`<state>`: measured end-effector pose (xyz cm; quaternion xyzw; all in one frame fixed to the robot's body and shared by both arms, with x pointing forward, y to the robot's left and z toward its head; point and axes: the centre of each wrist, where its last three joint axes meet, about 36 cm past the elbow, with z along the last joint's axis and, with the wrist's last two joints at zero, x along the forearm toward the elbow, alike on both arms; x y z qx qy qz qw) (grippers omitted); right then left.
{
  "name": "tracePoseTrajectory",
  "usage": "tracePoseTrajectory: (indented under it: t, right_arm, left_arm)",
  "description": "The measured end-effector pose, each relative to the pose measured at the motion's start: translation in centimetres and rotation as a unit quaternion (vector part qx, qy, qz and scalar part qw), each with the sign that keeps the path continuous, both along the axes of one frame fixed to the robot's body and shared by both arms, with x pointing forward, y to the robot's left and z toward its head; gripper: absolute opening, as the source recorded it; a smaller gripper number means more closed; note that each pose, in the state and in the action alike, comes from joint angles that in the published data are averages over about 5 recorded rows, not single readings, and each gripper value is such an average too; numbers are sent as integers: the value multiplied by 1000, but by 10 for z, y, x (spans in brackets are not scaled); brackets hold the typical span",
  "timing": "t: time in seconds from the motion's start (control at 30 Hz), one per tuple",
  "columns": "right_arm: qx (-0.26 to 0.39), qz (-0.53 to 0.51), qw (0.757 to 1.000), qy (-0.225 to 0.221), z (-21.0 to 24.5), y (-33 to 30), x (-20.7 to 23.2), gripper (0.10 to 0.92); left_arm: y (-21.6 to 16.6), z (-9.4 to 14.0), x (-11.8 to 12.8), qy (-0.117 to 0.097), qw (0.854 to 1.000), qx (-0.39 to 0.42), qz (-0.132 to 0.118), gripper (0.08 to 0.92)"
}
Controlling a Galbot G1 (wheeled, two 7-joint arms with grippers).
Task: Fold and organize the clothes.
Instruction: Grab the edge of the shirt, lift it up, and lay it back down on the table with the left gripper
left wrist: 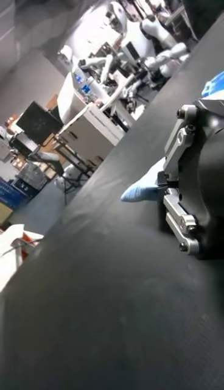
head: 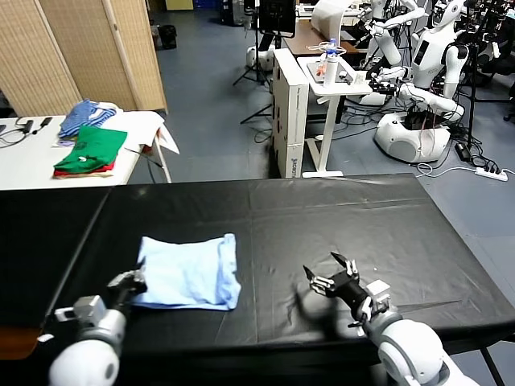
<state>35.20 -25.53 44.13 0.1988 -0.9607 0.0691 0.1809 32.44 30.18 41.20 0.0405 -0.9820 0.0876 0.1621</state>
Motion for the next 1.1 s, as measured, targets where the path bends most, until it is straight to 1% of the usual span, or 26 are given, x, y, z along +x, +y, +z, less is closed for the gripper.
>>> tracePoseTrajectory:
  t: [0.1, 0.23, 0.43, 0.53, 0.67, 0.77, 0.9, 1.0, 1.1]
  right_arm:
    - [2, 1, 1000, 1, -3, 3, 1, 907]
    - [7, 2, 1000, 2, -6, 8, 3, 907]
    - [13, 5, 1000, 2, -8, 13, 6, 907]
    - [17, 7, 1000, 3, -12, 16, 6, 907]
    - [19, 9, 1000, 7, -16, 20, 4, 907]
    - [19, 10, 1000, 9, -18, 21, 1, 907]
    - [17, 7, 1000, 8, -17, 19, -2, 907]
    - [14, 4, 1000, 7, -16, 17, -5, 907]
    - [13, -1, 1000, 8, -16, 14, -8, 907]
  left_arm:
    - [22, 12, -4, -4, 998, 61, -7, 156]
    - [57, 35, -7, -7, 991, 134, -13, 156]
    - [103, 82, -10, -18, 978, 206, -15, 156]
    - [118, 104, -14, -21, 971, 240, -13, 156]
    - [119, 119, -20, -22, 965, 263, -2, 156]
    - [105, 124, -25, -24, 969, 247, 7, 156]
    - [72, 124, -32, -24, 985, 172, 11, 156]
    - [45, 120, -35, -27, 995, 91, 2, 156]
    - [22, 111, -34, -30, 999, 20, -13, 156]
